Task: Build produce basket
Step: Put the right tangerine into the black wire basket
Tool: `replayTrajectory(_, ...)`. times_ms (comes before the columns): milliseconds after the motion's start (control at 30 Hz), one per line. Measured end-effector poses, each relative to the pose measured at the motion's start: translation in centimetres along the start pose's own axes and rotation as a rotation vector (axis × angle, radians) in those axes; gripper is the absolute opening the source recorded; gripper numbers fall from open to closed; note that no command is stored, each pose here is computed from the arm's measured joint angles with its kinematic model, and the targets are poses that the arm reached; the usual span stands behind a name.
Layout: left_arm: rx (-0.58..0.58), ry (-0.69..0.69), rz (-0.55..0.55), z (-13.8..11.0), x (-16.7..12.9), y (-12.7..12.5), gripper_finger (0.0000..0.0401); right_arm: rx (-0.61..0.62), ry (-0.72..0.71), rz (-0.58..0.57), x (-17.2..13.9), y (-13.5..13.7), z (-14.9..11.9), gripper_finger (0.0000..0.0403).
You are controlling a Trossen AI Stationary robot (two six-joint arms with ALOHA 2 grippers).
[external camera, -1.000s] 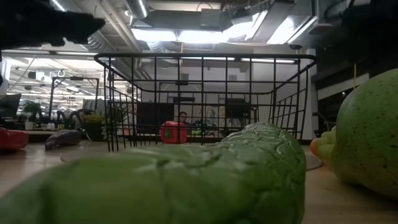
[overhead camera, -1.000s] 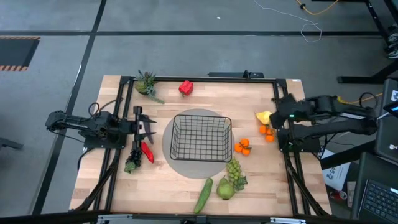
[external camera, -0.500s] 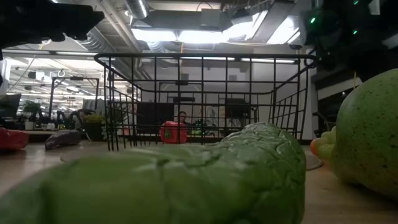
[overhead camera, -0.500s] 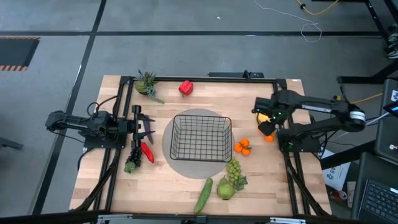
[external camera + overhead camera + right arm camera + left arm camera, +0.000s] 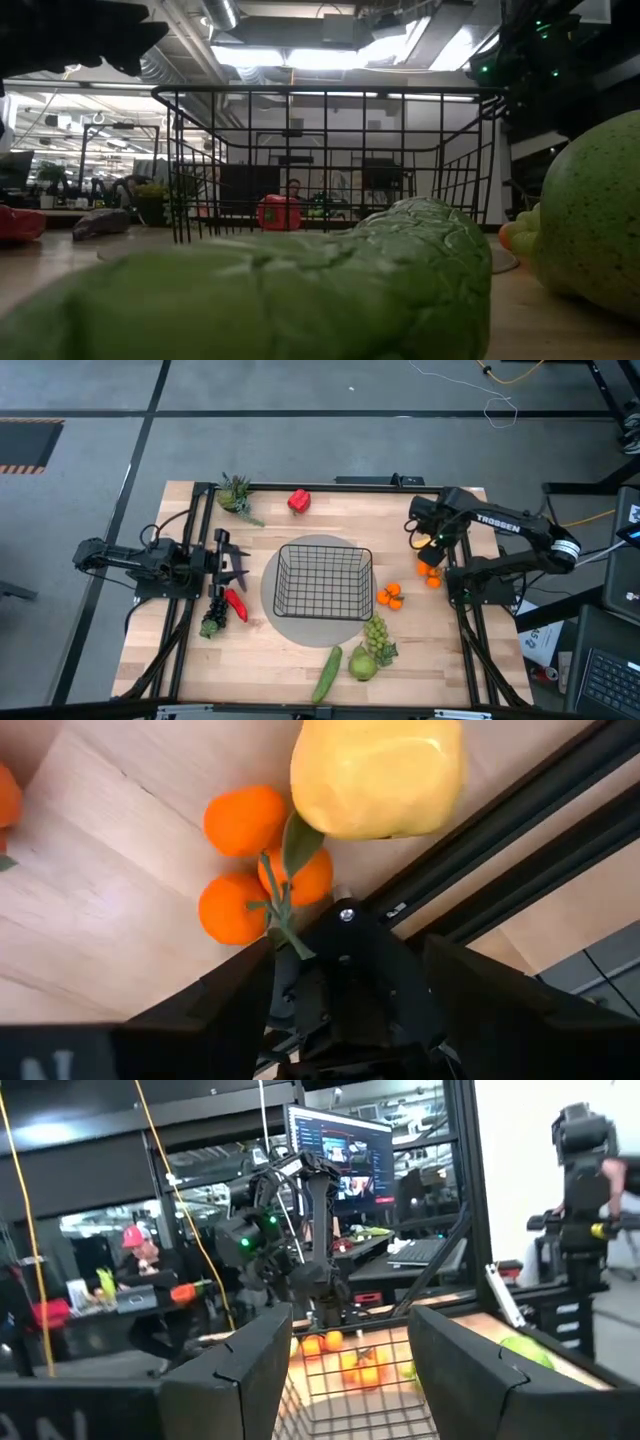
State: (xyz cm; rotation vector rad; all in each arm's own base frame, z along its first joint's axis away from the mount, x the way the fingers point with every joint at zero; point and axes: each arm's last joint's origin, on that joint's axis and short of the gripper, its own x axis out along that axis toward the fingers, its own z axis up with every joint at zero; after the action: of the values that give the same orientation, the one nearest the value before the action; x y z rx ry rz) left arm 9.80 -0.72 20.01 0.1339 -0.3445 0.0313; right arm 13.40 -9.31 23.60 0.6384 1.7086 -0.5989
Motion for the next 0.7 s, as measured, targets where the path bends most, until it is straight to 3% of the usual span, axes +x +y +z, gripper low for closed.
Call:
replayTrajectory(267, -0.042, 0.0, 0.0, 0.0, 0.0, 0.0, 0.0197, 0.048, -0.005, 0.099, 2.7, -0.9, -2.7, 0.0256)
replayTrajectory(333, -0.032, 0.0, 0.0, 0.0, 0.0, 0.0, 0.0197, 0.104, -0.017, 0.069, 2.7, -1.0, -3.1, 0.0256)
replayTrajectory(500, 0.001, 0.001, 0.004, 0.0, 0.0, 0.0, 0.0197, 0.144, -0.053, 0.069, 2.4, -1.0, -3.2, 0.0256)
replayTrajectory(700, 0.098, -0.005, 0.008, 0.1, 0.0, 0.0, 0.0197, 0.162, -0.001, 0.057, 2.9, -0.9, -2.4, 0.0256)
